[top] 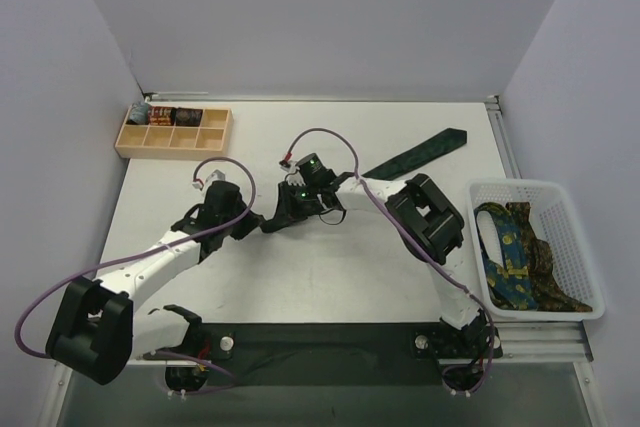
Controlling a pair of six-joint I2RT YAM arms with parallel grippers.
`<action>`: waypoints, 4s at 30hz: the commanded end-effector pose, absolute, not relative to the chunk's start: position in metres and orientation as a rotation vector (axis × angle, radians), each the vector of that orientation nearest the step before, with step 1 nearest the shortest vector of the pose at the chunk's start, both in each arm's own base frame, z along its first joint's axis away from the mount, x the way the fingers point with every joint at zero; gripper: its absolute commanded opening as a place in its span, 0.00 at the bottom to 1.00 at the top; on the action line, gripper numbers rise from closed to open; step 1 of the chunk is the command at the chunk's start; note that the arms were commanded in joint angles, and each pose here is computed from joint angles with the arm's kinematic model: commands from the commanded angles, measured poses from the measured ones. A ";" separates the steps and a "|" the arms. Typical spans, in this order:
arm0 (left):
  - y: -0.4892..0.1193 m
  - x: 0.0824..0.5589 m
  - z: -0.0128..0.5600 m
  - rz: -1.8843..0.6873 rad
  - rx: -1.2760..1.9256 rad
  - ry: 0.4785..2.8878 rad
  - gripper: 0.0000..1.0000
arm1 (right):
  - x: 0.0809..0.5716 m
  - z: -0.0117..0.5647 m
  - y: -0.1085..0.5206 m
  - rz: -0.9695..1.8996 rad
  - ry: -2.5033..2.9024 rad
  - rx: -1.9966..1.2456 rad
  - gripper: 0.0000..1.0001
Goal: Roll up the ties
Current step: Roll the tie
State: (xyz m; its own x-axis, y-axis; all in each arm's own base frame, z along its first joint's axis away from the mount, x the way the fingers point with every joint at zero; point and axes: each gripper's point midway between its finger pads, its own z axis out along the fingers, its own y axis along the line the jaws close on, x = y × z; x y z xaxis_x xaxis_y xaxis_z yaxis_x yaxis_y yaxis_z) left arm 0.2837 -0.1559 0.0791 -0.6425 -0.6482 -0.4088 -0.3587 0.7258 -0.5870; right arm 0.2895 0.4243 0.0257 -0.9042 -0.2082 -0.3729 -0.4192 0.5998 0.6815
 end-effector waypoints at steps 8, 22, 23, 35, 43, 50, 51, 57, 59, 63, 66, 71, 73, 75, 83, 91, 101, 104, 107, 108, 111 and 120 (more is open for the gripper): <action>-0.167 0.291 0.103 -0.672 -0.708 2.272 0.00 | 0.278 0.031 0.455 1.290 2.548 -0.611 0.11; -0.165 0.289 0.104 -0.651 -0.706 2.278 0.00 | 0.271 0.051 0.456 1.261 2.507 -0.653 0.11; -0.165 0.289 0.103 -0.649 -0.705 2.279 0.00 | 0.277 0.053 0.449 1.243 2.506 -0.632 0.11; -0.174 0.292 0.081 -0.604 -0.653 2.365 0.00 | 0.299 0.065 0.411 1.205 2.492 -0.517 0.12; -0.174 0.296 0.063 -0.561 -0.657 2.382 0.02 | 0.300 0.068 0.409 1.237 2.452 -0.514 0.20; -0.178 0.309 0.057 -0.588 -0.667 2.321 0.08 | 0.300 0.068 0.407 1.316 2.397 -0.470 0.28; -0.177 0.309 0.054 -0.583 -0.669 2.328 0.08 | 0.302 0.070 0.408 1.327 2.377 -0.469 0.28; -0.181 0.311 0.046 -0.609 -0.678 2.317 0.15 | 0.301 0.066 0.405 1.324 2.367 -0.471 0.29; -0.182 0.309 0.044 -0.629 -0.686 2.315 0.19 | 0.301 0.065 0.404 1.322 2.364 -0.466 0.29; -0.182 0.308 0.040 -0.632 -0.688 2.321 0.23 | 0.303 0.066 0.404 1.320 2.348 -0.462 0.31; -0.182 0.306 0.040 -0.633 -0.685 2.328 0.24 | 0.305 0.067 0.405 1.323 2.339 -0.460 0.31; -0.182 0.303 0.043 -0.647 -0.683 2.321 0.33 | 0.306 0.069 0.407 1.333 2.331 -0.453 0.31; -0.181 0.303 0.047 -0.657 -0.681 2.308 0.36 | 0.306 0.069 0.408 1.338 2.325 -0.454 0.31; -0.181 0.303 0.050 -0.662 -0.684 2.298 0.38 | 0.305 0.067 0.409 1.340 2.331 -0.458 0.31; -0.181 0.301 0.054 -0.714 -0.694 2.264 0.43 | 0.311 0.066 0.407 1.331 2.335 -0.403 0.31; -0.182 0.298 0.050 -0.765 -0.722 2.251 0.44 | 0.315 0.066 0.413 1.329 2.372 -0.404 0.27; -0.178 0.296 0.046 -0.808 -0.763 2.229 0.51 | 0.310 0.055 0.418 1.335 2.431 -0.402 0.25; -0.178 0.295 0.047 -0.807 -0.762 2.227 0.53 | 0.311 0.053 0.421 1.342 2.450 -0.413 0.25; -0.180 0.293 0.046 -0.830 -0.755 2.237 0.53 | 0.310 0.053 0.425 1.366 2.451 -0.438 0.24; -0.180 0.292 0.046 -0.832 -0.752 2.234 0.53 | 0.310 0.054 0.426 1.375 2.449 -0.444 0.24; -0.181 0.293 0.047 -0.852 -0.749 2.222 0.53 | 0.309 0.054 0.430 1.401 2.456 -0.467 0.24; -0.181 0.294 0.052 -0.898 -0.730 2.186 0.54 | 0.302 0.046 0.436 1.439 2.490 -0.519 0.23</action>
